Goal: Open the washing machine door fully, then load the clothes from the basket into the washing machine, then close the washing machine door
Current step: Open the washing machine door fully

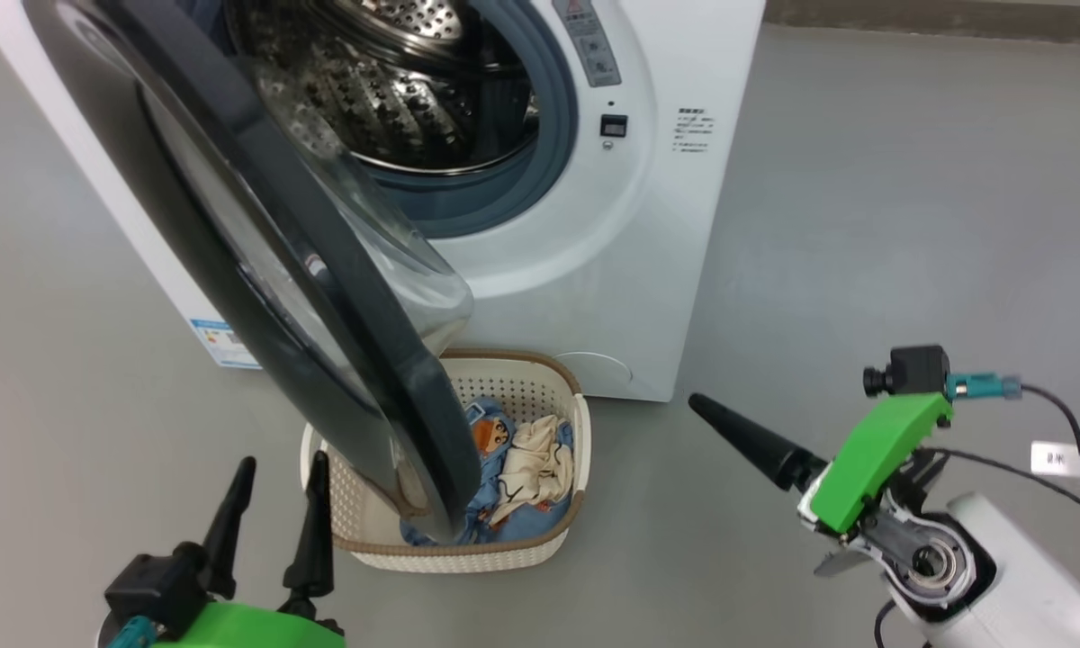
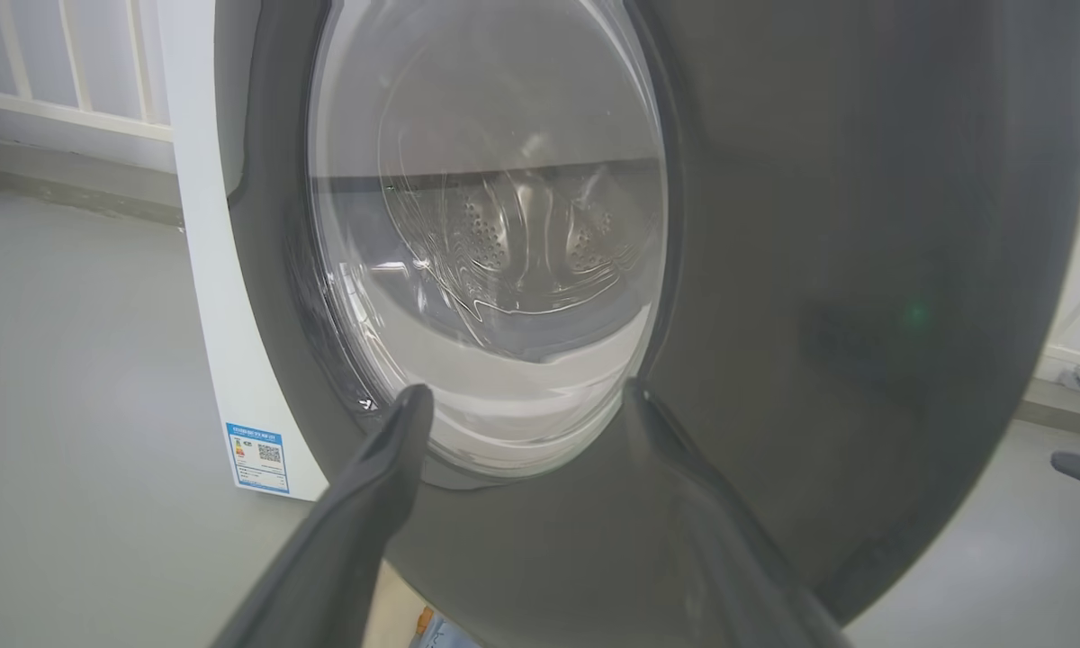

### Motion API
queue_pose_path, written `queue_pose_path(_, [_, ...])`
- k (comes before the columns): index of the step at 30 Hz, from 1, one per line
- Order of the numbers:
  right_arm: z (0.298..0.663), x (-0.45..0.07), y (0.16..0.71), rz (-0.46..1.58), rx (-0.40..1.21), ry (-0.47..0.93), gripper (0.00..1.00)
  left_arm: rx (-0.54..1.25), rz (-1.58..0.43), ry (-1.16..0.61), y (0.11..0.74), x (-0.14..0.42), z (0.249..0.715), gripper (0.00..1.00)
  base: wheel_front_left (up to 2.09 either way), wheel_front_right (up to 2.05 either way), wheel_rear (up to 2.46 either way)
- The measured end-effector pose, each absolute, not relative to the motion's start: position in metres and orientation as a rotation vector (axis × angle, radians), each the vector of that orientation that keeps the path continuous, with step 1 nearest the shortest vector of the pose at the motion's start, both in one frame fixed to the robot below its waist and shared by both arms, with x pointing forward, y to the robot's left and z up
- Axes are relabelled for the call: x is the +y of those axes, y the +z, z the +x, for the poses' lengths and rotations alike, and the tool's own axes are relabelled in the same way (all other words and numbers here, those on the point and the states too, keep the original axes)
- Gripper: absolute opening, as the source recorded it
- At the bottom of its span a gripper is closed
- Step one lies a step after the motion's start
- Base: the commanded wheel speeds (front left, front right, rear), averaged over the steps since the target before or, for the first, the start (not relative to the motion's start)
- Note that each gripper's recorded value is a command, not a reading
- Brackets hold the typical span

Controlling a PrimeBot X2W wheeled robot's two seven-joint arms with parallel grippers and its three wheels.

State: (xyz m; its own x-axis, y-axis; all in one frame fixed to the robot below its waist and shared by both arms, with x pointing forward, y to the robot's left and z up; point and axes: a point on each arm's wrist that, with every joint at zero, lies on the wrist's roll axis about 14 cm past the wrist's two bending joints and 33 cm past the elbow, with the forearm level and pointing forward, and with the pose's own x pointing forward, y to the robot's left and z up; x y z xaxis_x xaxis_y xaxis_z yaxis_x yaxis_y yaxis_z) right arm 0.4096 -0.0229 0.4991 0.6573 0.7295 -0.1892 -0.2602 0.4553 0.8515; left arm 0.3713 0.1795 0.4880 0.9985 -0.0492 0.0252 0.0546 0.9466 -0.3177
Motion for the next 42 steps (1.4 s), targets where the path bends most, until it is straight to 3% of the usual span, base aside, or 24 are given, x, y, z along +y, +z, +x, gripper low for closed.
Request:
queue_pose_path(18, [0.406,-0.099,0.483,0.782,0.292,0.385,1.00,-0.012,-0.320,-0.069,0.486,0.173,0.371,1.00,0.00,0.00,0.00])
queue_pose_path(25, [0.402,-0.113,0.468,0.609,0.254,0.367,1.00,-0.014,-0.317,-0.068,0.487,0.174,0.371,1.00,0.00,0.00,0.00])
queue_pose_path(30, [0.421,-0.141,0.496,0.491,0.102,0.310,1.00,-0.014,-0.318,-0.063,0.487,0.175,0.371,1.00,0.00,0.00,0.00])
queue_pose_path(42, [0.399,-0.143,0.493,0.193,0.016,0.294,1.00,-0.014,-0.324,-0.055,0.486,0.176,0.370,1.00,0.00,0.00,0.00])
